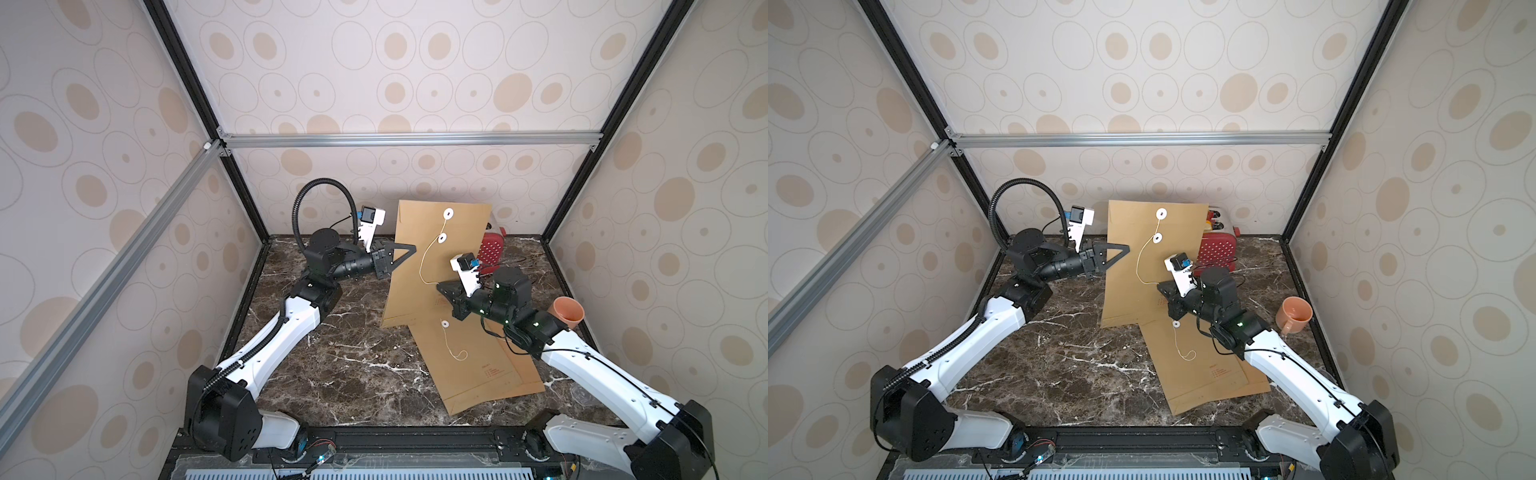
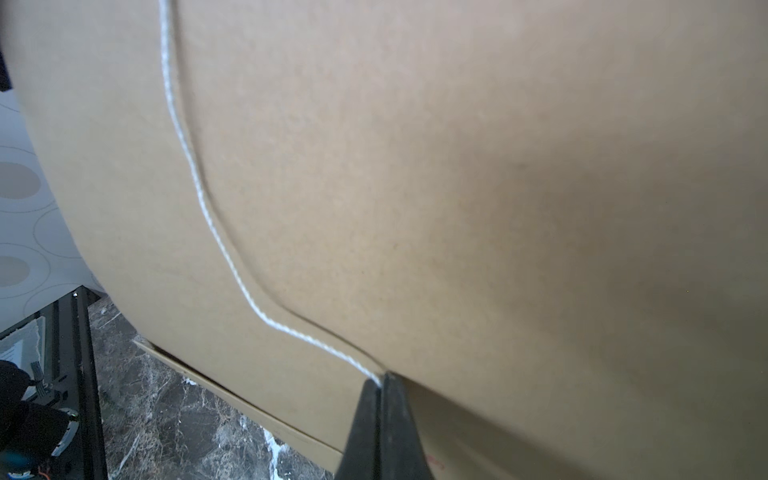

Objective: Close the mouth of the file bag
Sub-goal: Close the file bag.

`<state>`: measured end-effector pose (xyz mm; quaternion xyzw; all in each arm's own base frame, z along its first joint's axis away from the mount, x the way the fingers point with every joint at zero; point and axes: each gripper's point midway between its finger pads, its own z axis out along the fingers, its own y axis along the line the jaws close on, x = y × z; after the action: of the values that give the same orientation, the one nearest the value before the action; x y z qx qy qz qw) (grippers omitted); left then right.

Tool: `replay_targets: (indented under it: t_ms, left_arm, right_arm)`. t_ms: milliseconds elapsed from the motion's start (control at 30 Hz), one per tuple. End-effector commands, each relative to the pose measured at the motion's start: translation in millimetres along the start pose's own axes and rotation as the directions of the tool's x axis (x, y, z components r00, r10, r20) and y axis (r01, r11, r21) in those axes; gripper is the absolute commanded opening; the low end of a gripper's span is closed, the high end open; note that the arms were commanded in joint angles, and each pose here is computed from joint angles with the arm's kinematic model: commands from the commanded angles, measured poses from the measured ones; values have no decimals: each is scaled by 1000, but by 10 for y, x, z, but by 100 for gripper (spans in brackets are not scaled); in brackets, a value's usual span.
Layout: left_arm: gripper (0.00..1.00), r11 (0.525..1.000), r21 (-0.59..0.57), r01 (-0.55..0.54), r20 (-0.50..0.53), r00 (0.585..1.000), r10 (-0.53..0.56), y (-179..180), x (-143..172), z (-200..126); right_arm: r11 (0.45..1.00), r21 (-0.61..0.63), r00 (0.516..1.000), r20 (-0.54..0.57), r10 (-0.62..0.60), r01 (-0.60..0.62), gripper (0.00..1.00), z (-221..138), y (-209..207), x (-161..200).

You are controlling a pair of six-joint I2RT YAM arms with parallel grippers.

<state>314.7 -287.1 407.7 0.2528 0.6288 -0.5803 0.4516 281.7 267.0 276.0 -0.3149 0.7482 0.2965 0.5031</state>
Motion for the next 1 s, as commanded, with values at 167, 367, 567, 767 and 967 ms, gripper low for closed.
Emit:
replay_targets:
  t_ms: [167, 367, 567, 767, 967]
  left_arm:
    - [0, 997, 46, -70, 60, 996, 67, -268, -259, -77]
    - [0, 996, 42, -74, 61, 996, 72, -272, -262, -83]
    - [0, 996, 42, -72, 62, 996, 70, -266, -260, -81]
    - [0, 997, 43, -71, 58, 996, 69, -259, -254, -76]
    - [0, 997, 40, -65, 55, 997, 63, -236, -239, -67]
  right_arm:
    - [998, 28, 998, -25, 56, -55, 0, 1, -179, 149]
    - [997, 48, 998, -17, 68, -67, 0, -79, -257, 147]
    - [991, 80, 993, -29, 112, -109, 0, -98, -392, 244]
    - [983, 120, 989, -41, 143, -137, 0, -154, -531, 352]
    - [984, 105, 989, -29, 145, -141, 0, -159, -539, 345]
